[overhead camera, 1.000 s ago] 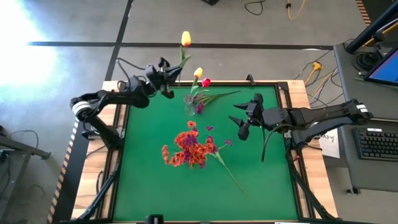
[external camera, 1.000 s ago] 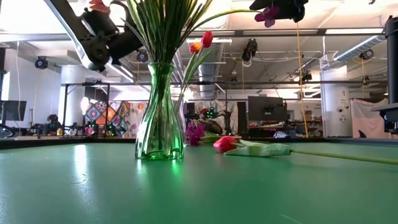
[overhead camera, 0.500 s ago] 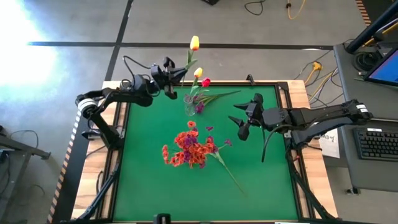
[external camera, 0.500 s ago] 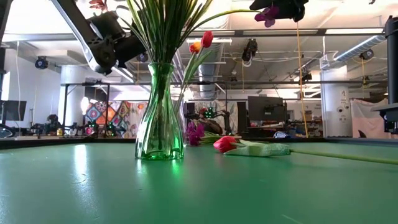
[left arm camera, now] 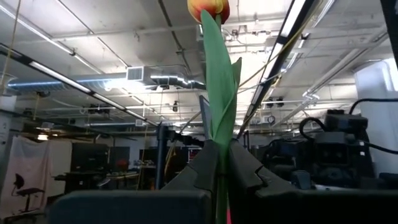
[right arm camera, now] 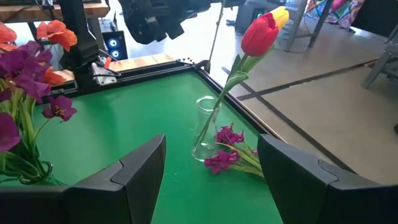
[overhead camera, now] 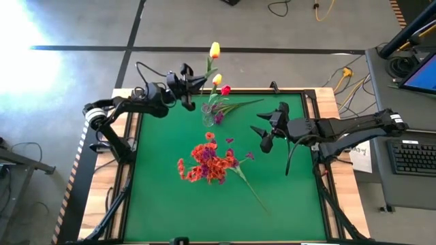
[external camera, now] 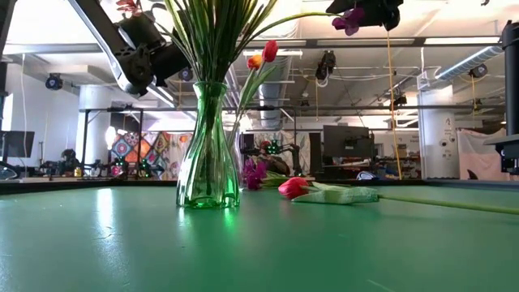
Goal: Sort flowers into vase by color
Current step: Put the yellow tulip into the transparent vase
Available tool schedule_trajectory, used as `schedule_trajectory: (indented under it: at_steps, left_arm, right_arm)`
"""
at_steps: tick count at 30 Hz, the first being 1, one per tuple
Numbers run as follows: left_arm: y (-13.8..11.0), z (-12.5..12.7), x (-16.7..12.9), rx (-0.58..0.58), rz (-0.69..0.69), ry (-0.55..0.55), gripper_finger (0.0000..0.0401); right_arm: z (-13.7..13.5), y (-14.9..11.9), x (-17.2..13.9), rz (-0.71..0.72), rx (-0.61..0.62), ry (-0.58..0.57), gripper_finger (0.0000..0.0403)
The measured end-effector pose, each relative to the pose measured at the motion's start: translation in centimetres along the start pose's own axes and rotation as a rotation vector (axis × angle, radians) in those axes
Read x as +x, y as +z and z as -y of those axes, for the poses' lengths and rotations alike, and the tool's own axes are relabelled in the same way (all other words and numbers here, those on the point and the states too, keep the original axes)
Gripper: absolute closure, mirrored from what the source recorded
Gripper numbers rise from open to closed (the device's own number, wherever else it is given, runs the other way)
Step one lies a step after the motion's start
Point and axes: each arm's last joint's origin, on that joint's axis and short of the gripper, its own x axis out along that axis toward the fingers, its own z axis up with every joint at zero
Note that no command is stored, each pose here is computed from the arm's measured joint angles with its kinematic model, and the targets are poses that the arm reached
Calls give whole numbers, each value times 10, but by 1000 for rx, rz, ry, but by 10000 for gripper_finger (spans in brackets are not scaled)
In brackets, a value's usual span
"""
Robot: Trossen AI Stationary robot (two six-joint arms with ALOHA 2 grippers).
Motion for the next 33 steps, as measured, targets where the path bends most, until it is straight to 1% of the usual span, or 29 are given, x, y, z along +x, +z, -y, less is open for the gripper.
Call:
schedule_trajectory:
  at_steps: [6, 9, 15, 18, 25, 33]
  left_arm:
    - [1, 1, 3, 34, 9, -4, 401]
    - [1, 1, 9, 32, 25, -11, 401]
    - [-18, 0, 11, -1, -16, -4, 401]
    - [-25, -2, 9, -49, -30, 19, 401]
    - [-39, -3, 7, -81, -64, 23, 401]
    - [-45, -4, 5, -104, -79, 28, 401]
  right_arm:
    - [0, 1, 0, 5, 35, -2, 156]
    - [1, 1, 0, 14, 55, -31, 156]
    - [1, 4, 0, 39, 77, -40, 156]
    - [1, 3, 0, 38, 81, -40, 156]
    - [1, 4, 0, 44, 83, -43, 156]
    - [1, 4, 0, 45, 84, -43, 156]
